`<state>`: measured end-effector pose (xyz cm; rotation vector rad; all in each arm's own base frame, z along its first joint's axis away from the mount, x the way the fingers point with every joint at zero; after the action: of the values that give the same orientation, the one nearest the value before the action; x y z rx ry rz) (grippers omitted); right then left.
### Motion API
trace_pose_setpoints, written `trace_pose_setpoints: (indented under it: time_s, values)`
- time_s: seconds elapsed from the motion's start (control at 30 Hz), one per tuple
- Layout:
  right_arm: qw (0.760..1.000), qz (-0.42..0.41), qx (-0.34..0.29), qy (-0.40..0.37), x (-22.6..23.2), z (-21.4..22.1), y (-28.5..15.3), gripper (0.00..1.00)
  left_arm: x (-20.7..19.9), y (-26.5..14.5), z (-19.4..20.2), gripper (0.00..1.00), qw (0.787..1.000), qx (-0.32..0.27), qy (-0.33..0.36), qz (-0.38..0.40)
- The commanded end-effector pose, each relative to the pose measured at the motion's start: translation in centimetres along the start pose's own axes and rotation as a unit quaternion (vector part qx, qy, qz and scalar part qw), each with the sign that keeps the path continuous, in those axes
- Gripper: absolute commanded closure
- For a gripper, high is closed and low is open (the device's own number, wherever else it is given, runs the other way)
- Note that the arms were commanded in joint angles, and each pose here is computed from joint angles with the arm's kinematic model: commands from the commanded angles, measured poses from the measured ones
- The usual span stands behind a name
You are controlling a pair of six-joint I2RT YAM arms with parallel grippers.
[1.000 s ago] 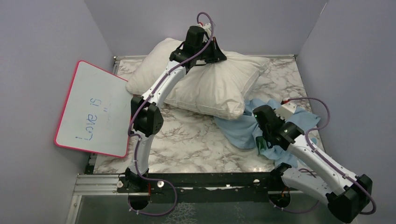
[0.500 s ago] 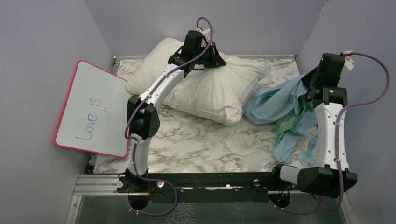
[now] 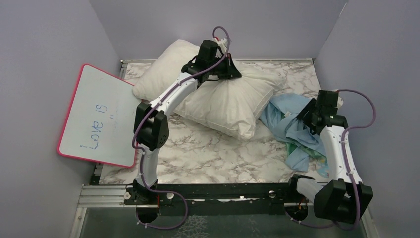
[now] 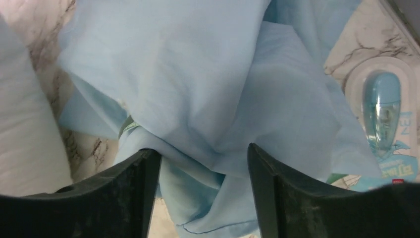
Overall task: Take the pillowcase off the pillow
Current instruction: Adjust the pillowcase at the center of the board.
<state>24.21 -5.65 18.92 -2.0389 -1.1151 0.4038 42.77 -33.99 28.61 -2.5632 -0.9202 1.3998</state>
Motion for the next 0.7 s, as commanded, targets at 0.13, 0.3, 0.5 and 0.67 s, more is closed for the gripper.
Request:
trace_pose_setpoints:
  time_s: [0.13, 0.3, 0.5, 0.67]
  values:
    - [0.99, -0.118, 0.016, -0.078, 2.9, -1.1, -0.2, 0.09, -1.6, -1.3, 0.7, 1.0, 0.999, 0.004, 0.029, 0.025]
    - [0.976, -0.158, 0.109, -0.106, 4.7, 2.4, 3.0, 0.03, -1.1, -1.1, 1.4, 1.0, 0.999, 0.012, 0.025, 0.02]
    - [0.982, -0.055, 0.128, -0.125, 5.1, 4.8, 6.7, 0.01, -0.9, -1.1, 1.7, 1.0, 0.999, 0.015, 0.023, 0.018]
    - [0.984, 0.08, 0.111, -0.111, 3.9, 6.5, 9.8, 0.04, -0.7, -1.0, 1.8, 1.0, 0.999, 0.016, 0.022, 0.017]
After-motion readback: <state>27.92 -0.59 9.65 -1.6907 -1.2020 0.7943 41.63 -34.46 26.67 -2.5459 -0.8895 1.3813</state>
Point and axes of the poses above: each gripper's point midway between its finger pads, its own y axis out along the fingers, its own x axis along the line the jaws close on, z = x × y, the point moved 5 cm from there along -y, back along the fingers, and after that the axes turned 8 degrees about -y, right-handed, at the moved point
